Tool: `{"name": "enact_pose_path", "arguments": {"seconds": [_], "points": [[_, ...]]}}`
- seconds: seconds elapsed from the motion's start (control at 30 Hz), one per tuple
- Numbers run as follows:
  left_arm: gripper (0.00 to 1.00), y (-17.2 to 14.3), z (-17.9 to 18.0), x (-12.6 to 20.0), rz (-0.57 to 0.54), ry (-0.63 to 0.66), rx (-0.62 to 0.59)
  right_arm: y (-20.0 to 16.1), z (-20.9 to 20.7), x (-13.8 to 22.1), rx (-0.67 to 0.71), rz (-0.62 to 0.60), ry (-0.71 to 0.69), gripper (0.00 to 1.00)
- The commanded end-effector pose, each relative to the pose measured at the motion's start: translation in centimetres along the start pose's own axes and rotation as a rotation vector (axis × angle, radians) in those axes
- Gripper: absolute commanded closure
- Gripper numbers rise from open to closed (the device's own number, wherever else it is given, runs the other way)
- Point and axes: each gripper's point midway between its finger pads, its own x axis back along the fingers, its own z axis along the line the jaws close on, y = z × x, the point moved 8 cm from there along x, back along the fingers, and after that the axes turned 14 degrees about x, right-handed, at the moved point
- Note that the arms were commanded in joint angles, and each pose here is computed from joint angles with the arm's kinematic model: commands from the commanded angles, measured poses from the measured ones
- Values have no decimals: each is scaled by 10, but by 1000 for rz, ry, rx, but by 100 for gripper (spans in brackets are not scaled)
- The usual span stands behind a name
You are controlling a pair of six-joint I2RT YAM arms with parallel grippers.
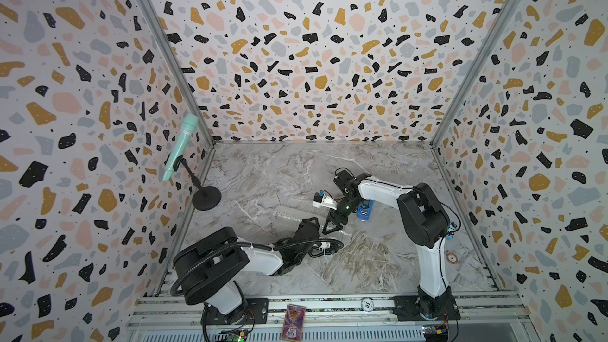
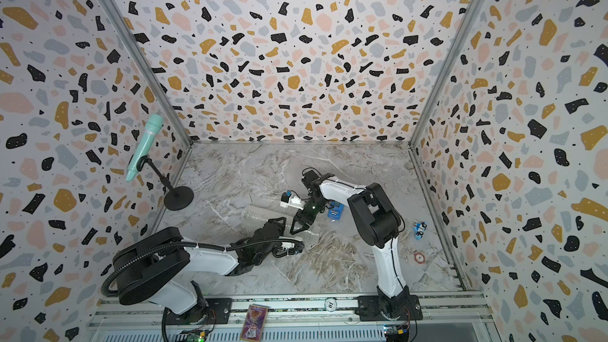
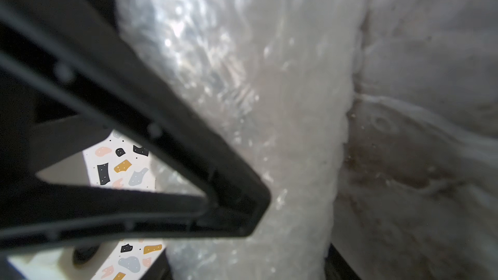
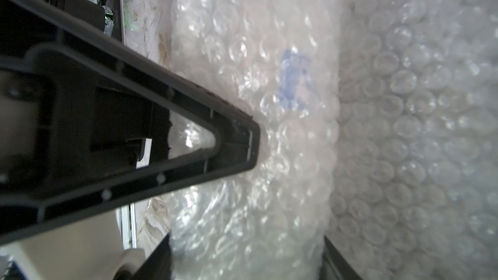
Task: Wrap wine bottles in bubble wrap
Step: Wrap the wine bottle in bubble wrap.
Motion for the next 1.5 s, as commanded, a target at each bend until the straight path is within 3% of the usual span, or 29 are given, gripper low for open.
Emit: {"name": "enact_pose_path", "arguments": {"seconds": [0.0, 0.17, 0.3, 0.47, 0.6, 1.03, 1.47], "points": [[45, 6, -7, 0, -26, -96, -4, 30, 12, 33, 96, -80, -73, 33], [45, 10, -5, 1, -16, -161, -2, 35, 15, 52, 114, -132, -132, 21], [45, 12, -5, 3, 0, -219, -9, 37, 18, 69, 126, -186, -169, 19], [46, 11, -3, 10, 31, -303, -20, 33, 16, 87, 97, -222, -248, 19], [46, 15, 1, 14, 49, -401, -7, 18, 1, 96, -28, -193, -373, 22], [46, 28, 11, 3, 199, -756, 43, -24, -18, 81, -270, -158, -463, 26], [47, 35, 32, -9, 293, -1025, 161, -54, 9, 137, -330, -409, -708, 24]]}}
